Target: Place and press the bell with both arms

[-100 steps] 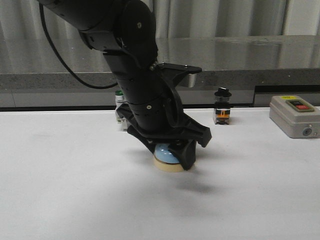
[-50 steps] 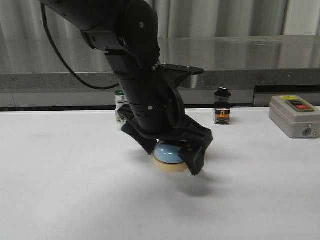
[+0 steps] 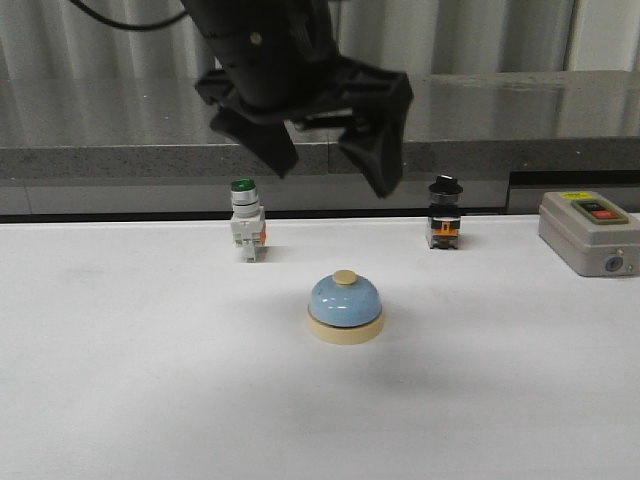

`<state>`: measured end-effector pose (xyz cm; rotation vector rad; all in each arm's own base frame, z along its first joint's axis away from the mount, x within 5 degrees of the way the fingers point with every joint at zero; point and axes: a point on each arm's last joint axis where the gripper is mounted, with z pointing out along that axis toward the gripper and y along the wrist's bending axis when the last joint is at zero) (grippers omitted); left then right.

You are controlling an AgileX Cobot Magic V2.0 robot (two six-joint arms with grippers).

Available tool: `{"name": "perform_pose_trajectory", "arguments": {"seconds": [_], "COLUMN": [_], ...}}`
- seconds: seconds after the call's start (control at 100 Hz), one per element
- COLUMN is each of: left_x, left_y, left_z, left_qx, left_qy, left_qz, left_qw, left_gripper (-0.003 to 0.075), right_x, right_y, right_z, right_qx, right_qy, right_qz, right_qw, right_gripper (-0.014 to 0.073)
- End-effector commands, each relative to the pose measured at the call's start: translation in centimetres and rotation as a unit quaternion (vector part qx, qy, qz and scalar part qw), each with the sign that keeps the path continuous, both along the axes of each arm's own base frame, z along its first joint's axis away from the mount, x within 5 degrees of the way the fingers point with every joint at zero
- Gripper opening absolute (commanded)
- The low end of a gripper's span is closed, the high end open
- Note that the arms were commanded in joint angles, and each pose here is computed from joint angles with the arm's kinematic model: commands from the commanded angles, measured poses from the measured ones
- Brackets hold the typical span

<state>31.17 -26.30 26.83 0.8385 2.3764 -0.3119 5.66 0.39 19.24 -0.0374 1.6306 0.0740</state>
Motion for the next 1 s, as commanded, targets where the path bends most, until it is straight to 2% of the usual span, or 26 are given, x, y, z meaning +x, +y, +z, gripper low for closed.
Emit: {"name": "perform_pose_trajectory", "arguments": {"seconds": [0.0,0.13,0.3,0.58,0.76,0.989], "left_x": [-0.4,-1.1,-2.8,-7.9,-12.6,-18.0], "left_y": [2.0,5.2,10.8,19.7,22.6,23.7], "left_z": [5.0,6.6,6.9,6.3,6.3,6.6], "left_qx": [-0.049,-0.063,-0.07,-0.087,-0.099,-0.129], "left_qy": [-0.055,-0.075,-0.093,-0.122,-0.158,-0.22], "left_qz": [0.02,0.05,0.106,0.229,0.265,0.263], "left_qw": [0.997,0.994,0.988,0.962,0.946,0.931], "left_gripper": [0.069,0.0689,0.0689,0.066,0.0659,0.0634], "right_x": [-0.2,-0.2,-0.2,-0.2,-0.2,-0.2], "right_y": [0.0,0.0,0.0,0.0,0.0,0.0], "right_z": [1.5,1.5,1.5,1.5,1.5,1.5], "right_qx": [-0.004,-0.004,-0.004,-0.004,-0.004,-0.004], "right_qy": [-0.064,-0.064,-0.064,-0.064,-0.064,-0.064], "right_qz": [-0.002,-0.002,-0.002,-0.002,-0.002,-0.002], "right_qw": [0.998,0.998,0.998,0.998,0.998,0.998], "right_gripper": [-0.006,-0.006,-0.006,-0.006,-0.006,-0.006]}}
